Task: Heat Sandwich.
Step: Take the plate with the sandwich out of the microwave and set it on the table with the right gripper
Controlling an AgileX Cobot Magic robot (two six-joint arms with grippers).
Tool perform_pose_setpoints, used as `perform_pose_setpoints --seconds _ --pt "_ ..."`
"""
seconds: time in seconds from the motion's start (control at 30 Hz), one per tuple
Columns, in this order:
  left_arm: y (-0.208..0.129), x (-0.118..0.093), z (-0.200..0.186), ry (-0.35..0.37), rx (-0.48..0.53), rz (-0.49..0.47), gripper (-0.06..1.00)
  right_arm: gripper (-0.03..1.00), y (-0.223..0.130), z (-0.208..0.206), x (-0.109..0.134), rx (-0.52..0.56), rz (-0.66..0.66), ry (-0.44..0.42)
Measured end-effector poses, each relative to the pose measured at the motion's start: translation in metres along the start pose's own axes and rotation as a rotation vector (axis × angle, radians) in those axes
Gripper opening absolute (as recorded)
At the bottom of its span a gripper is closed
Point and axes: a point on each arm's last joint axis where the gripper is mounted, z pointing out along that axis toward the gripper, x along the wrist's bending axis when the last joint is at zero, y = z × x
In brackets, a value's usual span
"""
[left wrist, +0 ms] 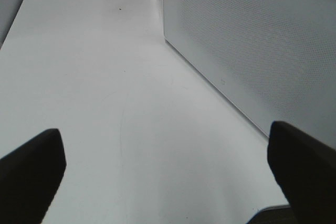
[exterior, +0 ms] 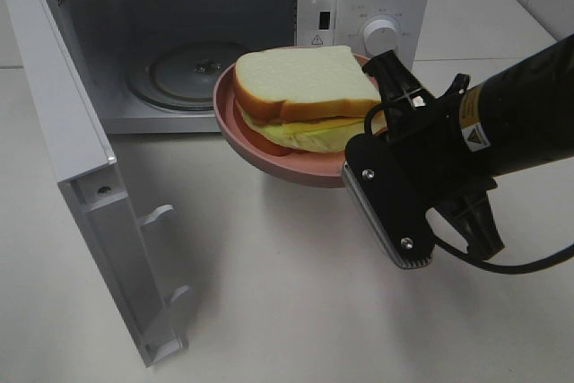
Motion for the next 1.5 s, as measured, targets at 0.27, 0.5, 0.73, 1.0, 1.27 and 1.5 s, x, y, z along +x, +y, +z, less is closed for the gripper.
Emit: perform_pose_setpoints --seconds 0.27,0.5,0.73,1.0,1.27,1.5 --pt "0.0 0.0 0.0 0.0 0.0 0.0 0.99 0.09 -0.006 -0.022 0.014 0.017 0.028 -0.01" --pt "0.0 0.0 0.0 0.0 0.0 0.0 0.99 0.09 -0.011 -0.04 0.027 0.031 0.045 -0.021" --pt "0.0 0.0 0.0 0.0 0.0 0.0 0.99 0.09 -0.017 -0.053 0.043 0.054 0.063 -0.004" --pt "0.0 0.0 0.0 0.0 0.0 0.0 0.99 0.09 -0.022 -0.064 0.055 0.087 0.134 0.029" --pt "0.0 0.0 0.0 0.0 0.0 0.0 0.99 0.09 -0.024 -0.065 0.057 0.114 0.226 0.043" --pt "0.0 0.0 0.0 0.0 0.0 0.0 0.99 0.09 -0.03 -0.066 0.058 0.181 0.283 0.035"
